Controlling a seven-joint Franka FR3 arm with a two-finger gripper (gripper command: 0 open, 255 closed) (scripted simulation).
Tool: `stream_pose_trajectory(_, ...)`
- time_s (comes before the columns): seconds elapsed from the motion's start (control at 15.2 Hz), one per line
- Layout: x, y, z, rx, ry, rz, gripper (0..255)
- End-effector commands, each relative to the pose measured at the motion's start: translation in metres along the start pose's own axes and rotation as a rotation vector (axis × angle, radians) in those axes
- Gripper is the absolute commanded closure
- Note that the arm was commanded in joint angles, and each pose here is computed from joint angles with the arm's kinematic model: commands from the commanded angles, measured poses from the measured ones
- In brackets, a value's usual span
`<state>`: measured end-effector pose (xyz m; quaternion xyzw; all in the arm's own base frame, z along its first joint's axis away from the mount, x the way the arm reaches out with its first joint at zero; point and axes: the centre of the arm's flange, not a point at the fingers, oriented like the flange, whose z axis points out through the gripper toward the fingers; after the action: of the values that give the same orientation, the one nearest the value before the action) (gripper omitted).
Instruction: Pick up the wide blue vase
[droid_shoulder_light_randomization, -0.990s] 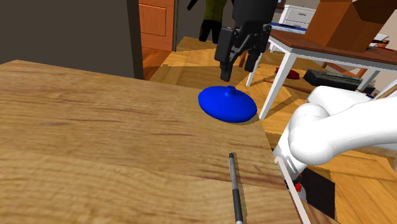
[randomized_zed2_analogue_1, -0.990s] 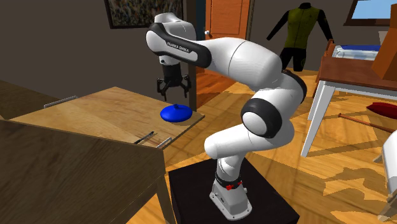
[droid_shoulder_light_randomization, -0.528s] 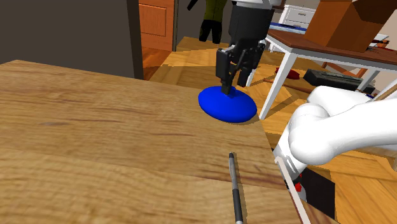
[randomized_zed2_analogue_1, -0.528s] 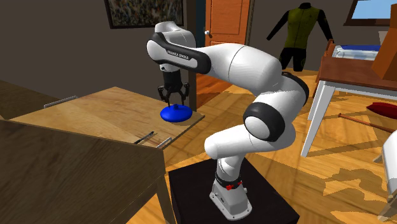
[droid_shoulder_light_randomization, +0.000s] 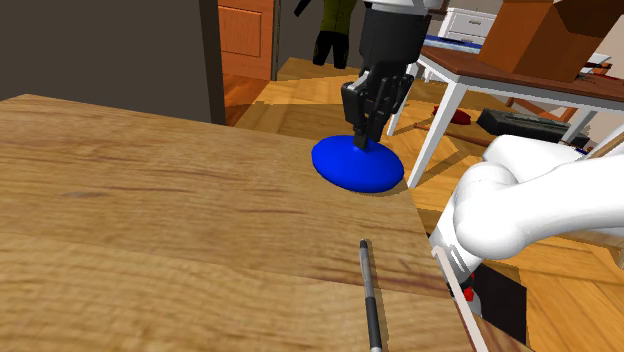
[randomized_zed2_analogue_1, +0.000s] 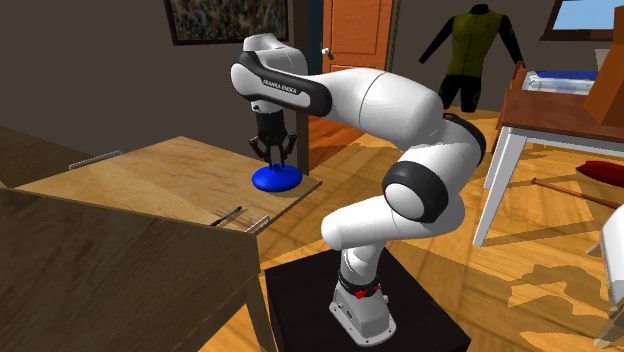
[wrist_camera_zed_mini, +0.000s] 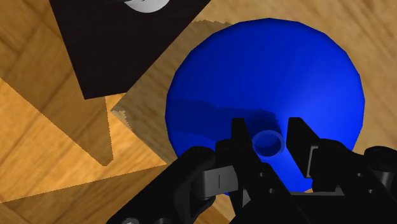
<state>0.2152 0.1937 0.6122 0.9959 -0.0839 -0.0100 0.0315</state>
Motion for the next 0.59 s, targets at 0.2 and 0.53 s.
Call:
stream_pose_trajectory(0.2, 0.000, 0.002, -0.015, 0.000, -0.001, -0.001, 255)
stream_pose_trajectory(0.53, 0.000, 0.003, -0.041, 0.000, -0.001, -0.001, 255)
